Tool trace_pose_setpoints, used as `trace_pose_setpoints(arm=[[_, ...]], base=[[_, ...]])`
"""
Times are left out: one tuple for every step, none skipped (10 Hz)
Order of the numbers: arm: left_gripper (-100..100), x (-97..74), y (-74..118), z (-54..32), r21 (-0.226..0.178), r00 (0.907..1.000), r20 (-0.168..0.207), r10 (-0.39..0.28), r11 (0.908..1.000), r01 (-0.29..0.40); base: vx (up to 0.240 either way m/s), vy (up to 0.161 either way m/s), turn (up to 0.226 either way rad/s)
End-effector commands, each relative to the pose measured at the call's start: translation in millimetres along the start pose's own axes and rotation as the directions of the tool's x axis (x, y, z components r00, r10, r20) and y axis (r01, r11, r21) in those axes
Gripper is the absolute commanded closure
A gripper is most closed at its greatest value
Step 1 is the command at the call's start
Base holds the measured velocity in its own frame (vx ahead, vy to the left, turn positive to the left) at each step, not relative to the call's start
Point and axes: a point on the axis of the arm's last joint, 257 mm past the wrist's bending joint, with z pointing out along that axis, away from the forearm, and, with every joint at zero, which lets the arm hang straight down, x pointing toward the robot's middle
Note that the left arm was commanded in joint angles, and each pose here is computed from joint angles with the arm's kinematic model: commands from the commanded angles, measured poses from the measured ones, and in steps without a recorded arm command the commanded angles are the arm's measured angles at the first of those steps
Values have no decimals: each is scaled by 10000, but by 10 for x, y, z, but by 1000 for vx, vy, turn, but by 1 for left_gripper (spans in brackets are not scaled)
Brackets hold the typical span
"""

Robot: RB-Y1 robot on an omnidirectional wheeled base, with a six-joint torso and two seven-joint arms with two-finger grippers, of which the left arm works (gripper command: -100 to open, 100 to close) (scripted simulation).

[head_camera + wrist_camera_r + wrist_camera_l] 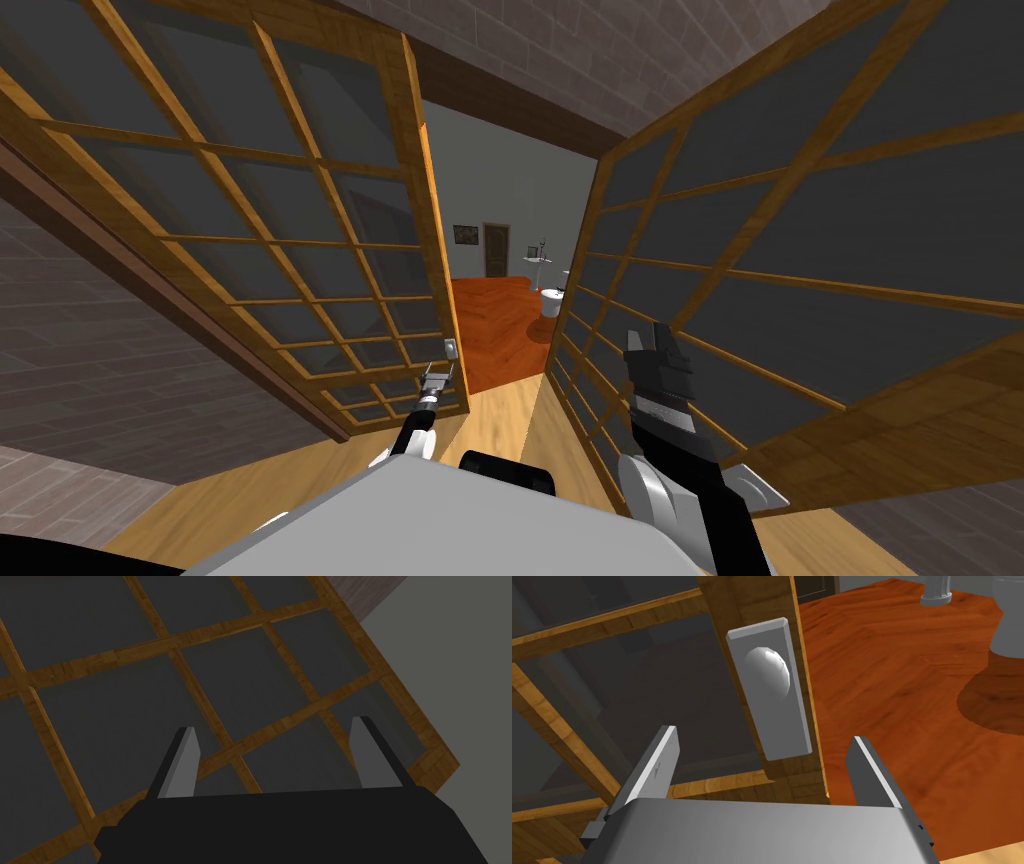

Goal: Pull the door open

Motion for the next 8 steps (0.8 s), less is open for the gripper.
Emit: trace_pose_setpoints(arm=[[-100,-2,23,6,52,9977,51,-676,9977,675],[-100,-2,41,10,91,9942,85,-1075,9942,1074],[-100,-2,41,10,92,9932,84,-1161,9932,1160],[-100,-3,59,14,135,9866,115,-1629,9866,1627],[-100,-3,74,17,170,9796,137,-2006,9796,2003],[-100,-3,88,20,206,9711,158,-2380,9711,2376],[-100,-4,99,22,232,9643,171,-2642,9643,2638],[-100,-4,110,24,259,9568,184,-2902,9568,2897]], base=[[-54,17,-30],[-70,14,-57],[-50,7,-23],[-41,9,-31],[-67,14,-46],[-69,13,-46],[-67,15,-32],[-63,13,-27]])
